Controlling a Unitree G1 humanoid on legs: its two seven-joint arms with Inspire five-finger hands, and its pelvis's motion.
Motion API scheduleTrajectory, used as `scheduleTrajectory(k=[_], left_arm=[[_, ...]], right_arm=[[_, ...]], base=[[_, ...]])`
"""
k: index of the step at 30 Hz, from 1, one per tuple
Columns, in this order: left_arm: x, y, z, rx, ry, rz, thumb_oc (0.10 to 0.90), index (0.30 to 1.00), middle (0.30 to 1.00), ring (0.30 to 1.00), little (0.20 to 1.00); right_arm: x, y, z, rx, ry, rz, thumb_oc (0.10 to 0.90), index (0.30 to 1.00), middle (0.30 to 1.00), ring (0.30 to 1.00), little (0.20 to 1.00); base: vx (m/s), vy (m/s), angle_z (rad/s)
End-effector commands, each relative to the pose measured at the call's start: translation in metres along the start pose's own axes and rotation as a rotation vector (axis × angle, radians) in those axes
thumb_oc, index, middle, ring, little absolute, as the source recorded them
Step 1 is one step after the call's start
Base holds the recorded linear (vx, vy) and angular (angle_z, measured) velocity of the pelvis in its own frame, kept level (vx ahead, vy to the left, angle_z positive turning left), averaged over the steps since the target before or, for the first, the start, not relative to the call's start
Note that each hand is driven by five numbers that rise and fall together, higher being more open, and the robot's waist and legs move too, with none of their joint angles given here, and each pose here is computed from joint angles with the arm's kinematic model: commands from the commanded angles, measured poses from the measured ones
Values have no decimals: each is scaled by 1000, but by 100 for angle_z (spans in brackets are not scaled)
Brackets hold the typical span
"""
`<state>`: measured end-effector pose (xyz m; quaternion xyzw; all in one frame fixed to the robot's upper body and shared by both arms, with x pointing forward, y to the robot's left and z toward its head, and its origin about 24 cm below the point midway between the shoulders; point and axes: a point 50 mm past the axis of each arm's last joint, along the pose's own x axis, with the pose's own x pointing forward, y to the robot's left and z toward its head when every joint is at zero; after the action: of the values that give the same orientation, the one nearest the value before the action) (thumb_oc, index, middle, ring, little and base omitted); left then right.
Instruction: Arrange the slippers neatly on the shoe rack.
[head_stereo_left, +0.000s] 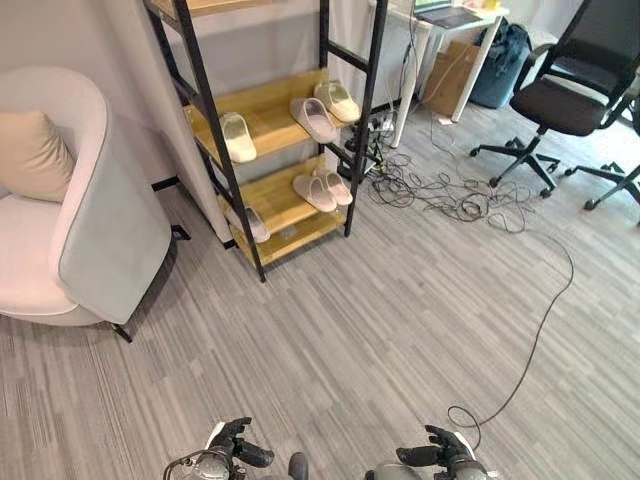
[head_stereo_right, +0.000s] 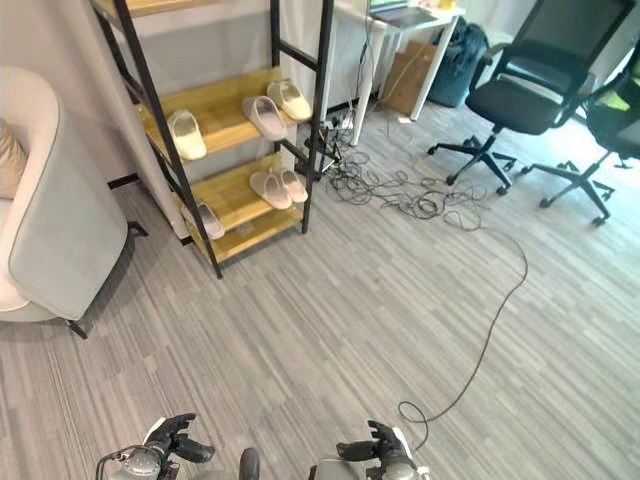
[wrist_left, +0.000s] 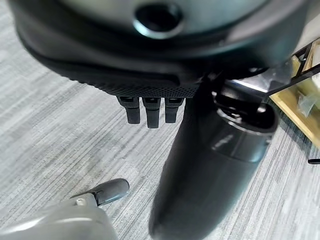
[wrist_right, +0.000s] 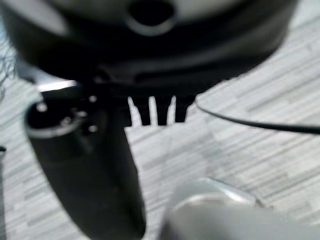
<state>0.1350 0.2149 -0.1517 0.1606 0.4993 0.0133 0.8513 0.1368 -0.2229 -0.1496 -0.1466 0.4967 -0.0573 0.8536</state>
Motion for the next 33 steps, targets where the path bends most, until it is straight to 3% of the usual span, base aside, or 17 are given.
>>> scheduleTrajectory(k=[1, 8, 17, 26, 33], left_arm=[[0, -1, 1, 10, -20, 9, 800, 900, 900, 900, 900], [-1, -5, -3, 23, -7, 3, 800, 900, 900, 900, 900], [2, -9, 22, 29, -83, -11, 800, 900, 900, 900, 900], [-2, -8, -7, 20, 4, -14, 800, 900, 900, 900, 900], [0, 2, -1, 29, -10, 2, 800, 900, 900, 900, 900]], right_arm=[[0, -23, -7, -71, 11, -56, 800, 900, 900, 900, 900], [-4, -22, -22, -92, 50, -49, 800, 900, 900, 900, 900], [0, -30, -5, -59, -2, -84, 800, 900, 900, 900, 900], [-3, -22, -17, -90, 34, -60, 800, 900, 900, 900, 900], [-1, -13, -9, -100, 7, -22, 800, 900, 900, 900, 900]], base=[[290, -129, 0], [292, -176, 14], [186, -169, 9], [339, 61, 2], [246, 143, -28]])
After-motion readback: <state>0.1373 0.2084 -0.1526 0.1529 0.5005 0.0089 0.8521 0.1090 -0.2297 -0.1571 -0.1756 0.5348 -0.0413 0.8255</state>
